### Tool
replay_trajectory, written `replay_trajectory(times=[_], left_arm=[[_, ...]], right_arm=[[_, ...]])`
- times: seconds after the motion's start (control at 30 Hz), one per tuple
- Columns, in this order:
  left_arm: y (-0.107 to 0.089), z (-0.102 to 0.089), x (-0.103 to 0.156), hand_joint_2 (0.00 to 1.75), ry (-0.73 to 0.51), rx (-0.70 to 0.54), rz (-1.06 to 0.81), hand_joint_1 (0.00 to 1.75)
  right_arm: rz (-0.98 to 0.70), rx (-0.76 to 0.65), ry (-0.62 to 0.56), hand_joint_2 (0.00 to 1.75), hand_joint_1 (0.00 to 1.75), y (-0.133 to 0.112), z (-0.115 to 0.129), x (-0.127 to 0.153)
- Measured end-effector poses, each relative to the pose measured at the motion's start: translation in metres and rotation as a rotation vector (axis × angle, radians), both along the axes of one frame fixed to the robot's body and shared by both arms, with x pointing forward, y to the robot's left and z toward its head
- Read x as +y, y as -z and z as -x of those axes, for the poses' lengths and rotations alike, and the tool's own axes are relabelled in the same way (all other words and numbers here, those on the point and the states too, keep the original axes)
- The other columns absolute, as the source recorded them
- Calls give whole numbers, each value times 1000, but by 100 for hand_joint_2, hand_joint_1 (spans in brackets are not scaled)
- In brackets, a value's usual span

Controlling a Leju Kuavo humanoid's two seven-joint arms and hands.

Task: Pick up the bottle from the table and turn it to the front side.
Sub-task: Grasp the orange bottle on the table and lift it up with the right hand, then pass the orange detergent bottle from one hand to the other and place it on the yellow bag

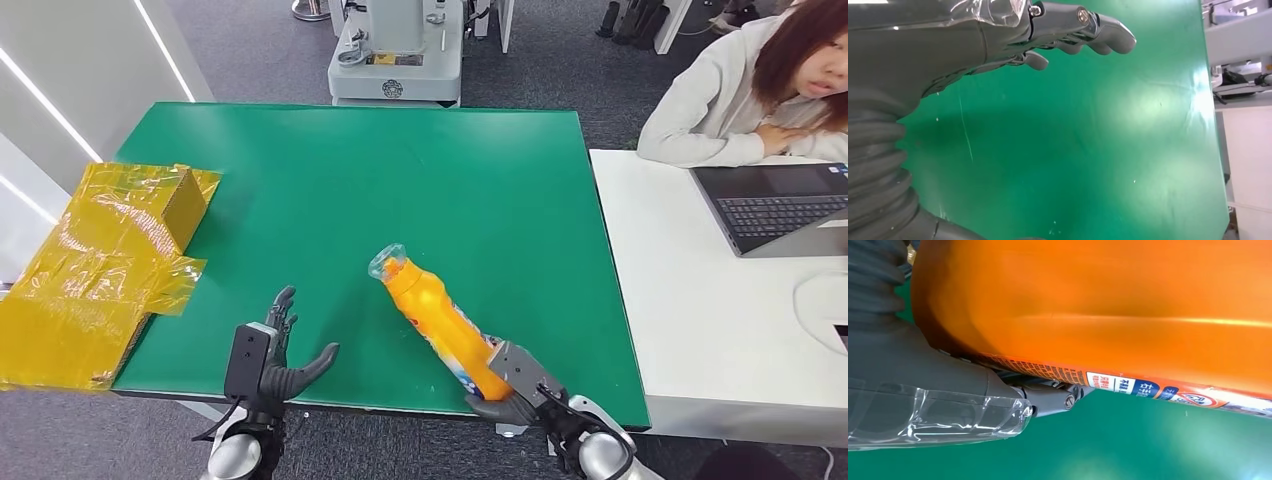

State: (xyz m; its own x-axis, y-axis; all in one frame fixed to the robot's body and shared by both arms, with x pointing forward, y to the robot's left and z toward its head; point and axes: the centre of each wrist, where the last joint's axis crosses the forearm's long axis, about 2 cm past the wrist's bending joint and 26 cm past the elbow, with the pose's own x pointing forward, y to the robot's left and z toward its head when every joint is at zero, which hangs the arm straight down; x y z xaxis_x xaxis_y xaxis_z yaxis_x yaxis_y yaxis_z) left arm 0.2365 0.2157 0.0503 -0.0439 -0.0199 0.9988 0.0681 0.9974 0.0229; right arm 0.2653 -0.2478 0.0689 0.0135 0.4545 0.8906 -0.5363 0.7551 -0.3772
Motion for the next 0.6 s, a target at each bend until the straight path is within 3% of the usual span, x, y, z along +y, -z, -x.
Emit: replay_trajectory(times=[0.17,0.4,0.6], left_arm=[[-14,-13,-2,175,68,-35,61,0],[-75,-75,-5,175,219,-135,160,0],[-120,-109,-13,175,332,-185,246,0]], right_arm=[[-50,-116,54,175,175,-8,-3,5],[-111,-305,82,175,175,-39,-36,21],[-97,-375,55,175,175,-56,-61,38]])
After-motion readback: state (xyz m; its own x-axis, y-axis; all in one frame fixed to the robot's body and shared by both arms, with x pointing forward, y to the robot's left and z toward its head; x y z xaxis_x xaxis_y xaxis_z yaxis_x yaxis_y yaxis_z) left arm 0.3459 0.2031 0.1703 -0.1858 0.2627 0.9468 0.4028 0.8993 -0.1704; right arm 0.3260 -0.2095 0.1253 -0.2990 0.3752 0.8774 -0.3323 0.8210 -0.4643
